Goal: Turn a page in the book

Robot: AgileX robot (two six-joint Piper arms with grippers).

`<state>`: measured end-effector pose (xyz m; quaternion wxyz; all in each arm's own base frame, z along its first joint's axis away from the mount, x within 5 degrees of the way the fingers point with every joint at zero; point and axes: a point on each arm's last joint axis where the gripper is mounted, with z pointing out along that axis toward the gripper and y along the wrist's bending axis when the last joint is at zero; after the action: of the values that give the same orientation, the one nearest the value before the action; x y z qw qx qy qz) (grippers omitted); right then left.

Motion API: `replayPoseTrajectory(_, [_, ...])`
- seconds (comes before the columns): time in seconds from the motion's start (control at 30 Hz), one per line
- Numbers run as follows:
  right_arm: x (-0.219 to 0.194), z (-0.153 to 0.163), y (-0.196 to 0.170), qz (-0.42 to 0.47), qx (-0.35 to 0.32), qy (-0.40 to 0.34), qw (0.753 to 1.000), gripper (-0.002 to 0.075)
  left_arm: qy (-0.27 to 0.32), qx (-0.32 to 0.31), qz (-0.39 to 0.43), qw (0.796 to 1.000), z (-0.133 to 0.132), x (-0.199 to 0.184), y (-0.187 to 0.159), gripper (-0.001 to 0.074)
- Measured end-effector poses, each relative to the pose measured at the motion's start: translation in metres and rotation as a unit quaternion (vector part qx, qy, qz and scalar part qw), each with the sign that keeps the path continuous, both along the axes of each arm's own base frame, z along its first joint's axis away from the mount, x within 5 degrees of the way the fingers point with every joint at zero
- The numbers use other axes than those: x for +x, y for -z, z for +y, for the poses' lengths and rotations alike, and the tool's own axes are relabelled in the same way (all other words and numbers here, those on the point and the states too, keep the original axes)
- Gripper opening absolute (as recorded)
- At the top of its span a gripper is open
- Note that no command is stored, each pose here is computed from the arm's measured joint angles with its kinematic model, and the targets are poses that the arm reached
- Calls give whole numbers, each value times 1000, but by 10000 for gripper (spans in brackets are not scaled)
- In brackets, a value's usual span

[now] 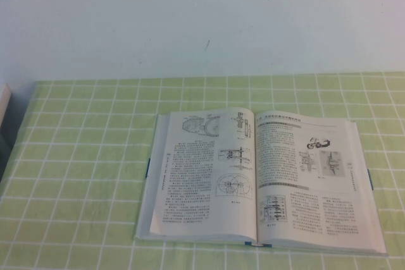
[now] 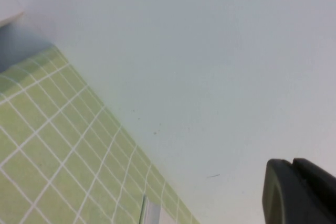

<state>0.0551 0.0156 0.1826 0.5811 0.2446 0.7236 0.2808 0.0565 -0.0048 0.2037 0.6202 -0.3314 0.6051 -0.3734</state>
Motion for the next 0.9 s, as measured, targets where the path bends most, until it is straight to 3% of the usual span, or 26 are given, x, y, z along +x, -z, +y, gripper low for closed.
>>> replayPoseTrajectory(0.1, [1,-2,-2,-15,-27,7,1000,-3,-7,-13,-3,1000,1,0,-1,-4])
replayPoseTrajectory(0.27, [1,-3,-4,-28,-80,6,996,-3,12,16,-2,1000,-2,0,-2,-4])
replayPoseTrajectory(0.43, [8,-4,-29,-14,-206,-21,978,-3,109,143,27,983,-19,8,-50,-4])
replayPoseTrajectory(0.57, [37,-8,-61,65,-283,-67,955,-3,196,279,84,936,-29,38,-94,-4])
replayPoseTrajectory(0.67, [66,-8,-85,132,-321,-134,928,-3,264,365,109,886,-34,67,-120,-4])
replayPoseTrajectory(0.73, [86,-9,-94,179,-341,-179,905,-3,300,393,134,859,-35,91,-127,-4])
replayPoseTrajectory(0.9, [131,-13,-95,274,-330,-257,866,-3,336,418,190,822,-37,134,-109,-4])
